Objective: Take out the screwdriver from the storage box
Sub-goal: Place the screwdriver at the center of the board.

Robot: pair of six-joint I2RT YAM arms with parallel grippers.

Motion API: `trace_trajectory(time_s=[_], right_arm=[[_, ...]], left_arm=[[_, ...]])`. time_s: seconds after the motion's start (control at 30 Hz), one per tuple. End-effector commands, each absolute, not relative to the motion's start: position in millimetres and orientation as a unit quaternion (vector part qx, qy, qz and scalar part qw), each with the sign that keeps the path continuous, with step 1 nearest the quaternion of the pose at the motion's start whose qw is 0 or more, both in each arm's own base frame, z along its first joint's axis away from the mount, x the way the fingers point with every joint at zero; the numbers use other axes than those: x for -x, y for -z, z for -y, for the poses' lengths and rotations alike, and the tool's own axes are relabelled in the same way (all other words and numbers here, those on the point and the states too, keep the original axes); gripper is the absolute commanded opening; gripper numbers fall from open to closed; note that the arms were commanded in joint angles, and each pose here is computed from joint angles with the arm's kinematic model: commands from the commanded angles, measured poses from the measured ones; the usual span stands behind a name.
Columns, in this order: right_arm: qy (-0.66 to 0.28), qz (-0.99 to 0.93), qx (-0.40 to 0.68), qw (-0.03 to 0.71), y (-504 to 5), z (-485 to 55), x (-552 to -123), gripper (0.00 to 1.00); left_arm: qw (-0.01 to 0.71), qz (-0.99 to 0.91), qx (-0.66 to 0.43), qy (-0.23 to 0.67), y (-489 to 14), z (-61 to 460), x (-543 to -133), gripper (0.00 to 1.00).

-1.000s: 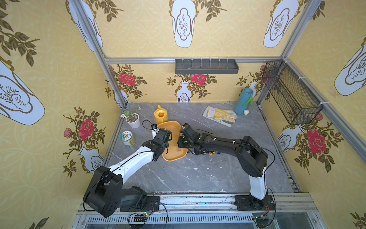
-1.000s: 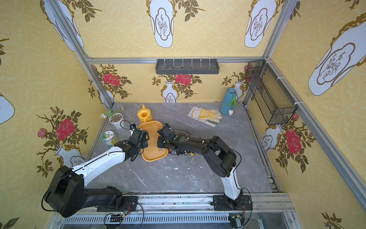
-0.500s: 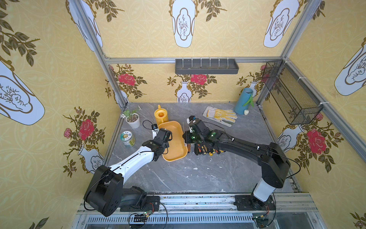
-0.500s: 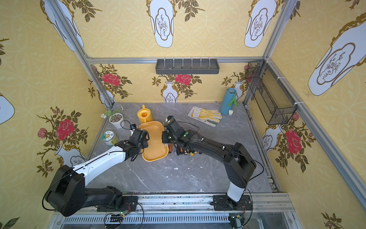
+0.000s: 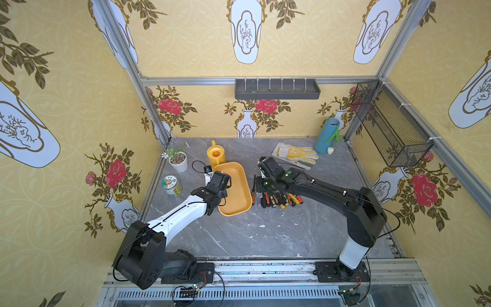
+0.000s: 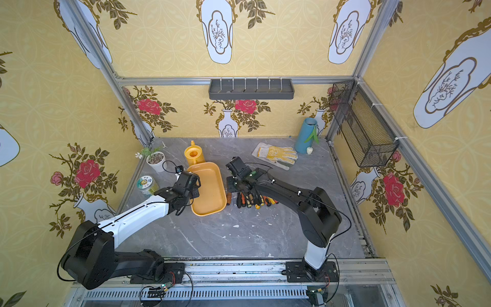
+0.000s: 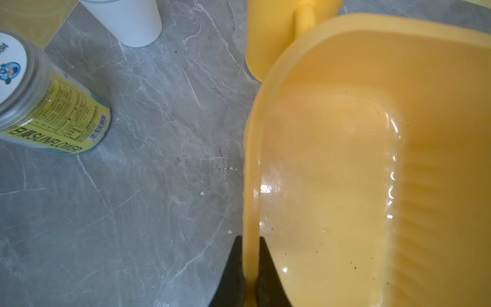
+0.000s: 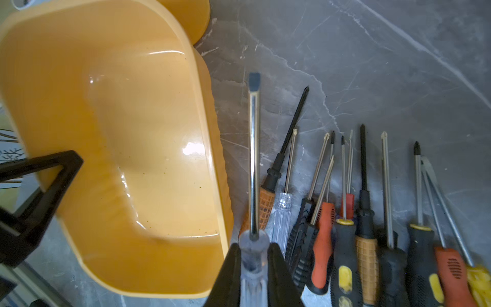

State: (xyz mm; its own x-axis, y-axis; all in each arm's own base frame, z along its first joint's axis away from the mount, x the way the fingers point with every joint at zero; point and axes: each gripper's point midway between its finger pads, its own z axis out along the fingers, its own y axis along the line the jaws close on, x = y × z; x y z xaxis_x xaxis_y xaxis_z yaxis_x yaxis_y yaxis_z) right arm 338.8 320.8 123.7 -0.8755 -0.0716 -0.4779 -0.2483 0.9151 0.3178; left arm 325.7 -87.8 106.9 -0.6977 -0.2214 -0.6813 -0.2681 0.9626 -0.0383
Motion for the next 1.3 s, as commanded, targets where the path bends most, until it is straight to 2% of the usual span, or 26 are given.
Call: trace_trajectory(time_s=[0.0,0.5,0.97,1.27], right_arm=[[-0.17,-0.961,0.096,0.197,-107.6,-319.1,-331.5,0.0],[-0.137,-0.976,0.08,0.148,-67.8,-316.3,-330.1,0.0],[-0.119,-0.981,0.066,0.141,-47.6,-311.0,-337.4,0.0],[-0.116,-0.982,0.063,0.138,-43.5,-310.9,-339.5,0.19]], left_arm=[[0.368,-0.921,0.127,-0.034,-108.6,88.0,-327.0,0.0],[0.367,-0.921,0.126,-0.034,-107.6,88.8,-328.0,0.0],[0.366,-0.921,0.126,-0.037,-107.6,87.0,-326.0,0.0],[0.363,-0.922,0.126,-0.039,-105.2,86.6,-326.0,0.0]])
